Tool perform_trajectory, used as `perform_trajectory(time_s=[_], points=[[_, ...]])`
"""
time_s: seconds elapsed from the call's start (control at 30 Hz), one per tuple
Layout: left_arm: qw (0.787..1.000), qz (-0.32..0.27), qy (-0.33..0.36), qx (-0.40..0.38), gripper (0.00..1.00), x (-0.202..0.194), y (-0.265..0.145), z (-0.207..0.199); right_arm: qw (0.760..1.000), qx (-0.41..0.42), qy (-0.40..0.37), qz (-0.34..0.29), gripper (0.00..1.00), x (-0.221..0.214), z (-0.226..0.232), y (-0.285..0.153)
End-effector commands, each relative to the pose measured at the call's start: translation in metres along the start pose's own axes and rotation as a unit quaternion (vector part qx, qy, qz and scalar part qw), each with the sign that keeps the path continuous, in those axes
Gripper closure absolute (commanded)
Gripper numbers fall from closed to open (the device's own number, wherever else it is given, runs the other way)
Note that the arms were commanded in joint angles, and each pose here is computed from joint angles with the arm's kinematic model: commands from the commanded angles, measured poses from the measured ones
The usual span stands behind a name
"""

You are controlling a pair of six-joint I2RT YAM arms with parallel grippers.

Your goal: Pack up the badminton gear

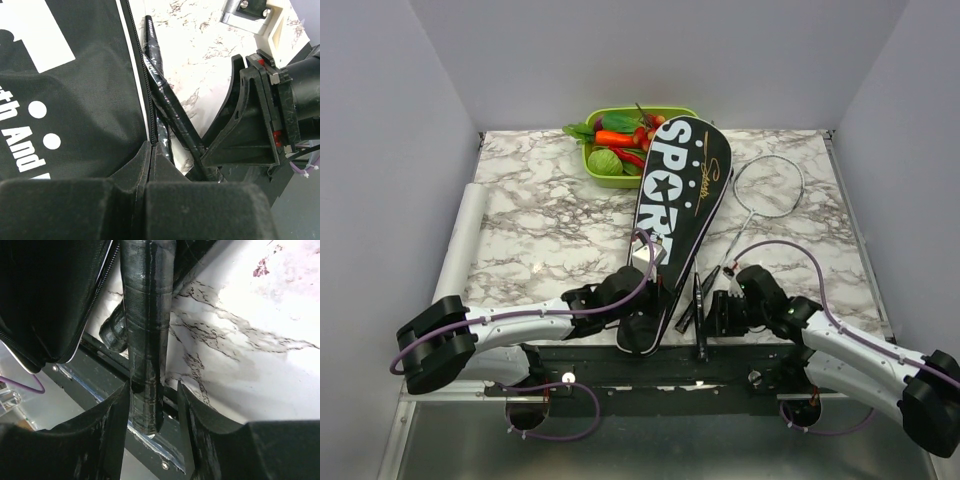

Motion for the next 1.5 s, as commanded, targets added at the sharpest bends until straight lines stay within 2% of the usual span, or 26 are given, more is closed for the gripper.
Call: perform_trajectory(time_s=[0.0, 0.1, 0.17, 0.2, 0.23, 0.33, 0.63, 0.8, 1.47], points=[[1.000, -0.018, -0.003, -0.015, 1.00, 0.004, -0.001, -0.001, 0.999, 0.031, 0.015, 0.015, 0.50, -0.004, 0.000, 0.009], [1.000, -0.019, -0.004, -0.013, 1.00, 0.004, -0.002, 0.001, 0.999, 0.037, 0.022, 0.020, 0.51, -0.007, -0.004, 0.015], [1.000, -0.018, -0.004, -0.014, 1.00, 0.003, -0.003, 0.001, 0.999, 0.039, 0.026, 0.019, 0.58, -0.007, -0.004, 0.017], [1.000, -0.018, -0.004, -0.013, 1.00, 0.004, -0.003, 0.001, 0.999, 0.040, 0.027, 0.018, 0.63, -0.007, -0.004, 0.017], [1.000, -0.016, -0.004, -0.012, 1.00, 0.002, -0.003, 0.002, 0.999, 0.041, 0.027, 0.015, 0.72, -0.005, -0.003, 0.017], [1.000, -0.014, -0.005, -0.014, 1.00, 0.001, -0.004, 0.003, 0.998, 0.049, 0.026, 0.002, 0.86, 0.000, 0.004, 0.013], [0.999, -0.007, -0.014, -0.034, 1.00, 0.000, -0.003, -0.002, 0.993, 0.095, 0.037, -0.063, 0.98, 0.033, 0.045, -0.001], [0.998, -0.011, -0.024, -0.050, 1.00, 0.002, -0.005, -0.006, 0.988, 0.124, 0.053, -0.070, 0.99, 0.044, 0.058, 0.012], [0.995, -0.010, -0.055, -0.077, 1.00, -0.017, -0.003, -0.003, 0.967, 0.219, 0.001, -0.131, 0.99, 0.082, 0.106, 0.057]])
Point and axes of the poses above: each gripper's point midway between its finger pads, its own y axis out along the fingers, its own z axis along the line the jaws close on, x = y × z, the point moved 9 cm from there along -y, back along the fingers, and after that the axes turned 6 degrees about y, right-handed, at the moved point
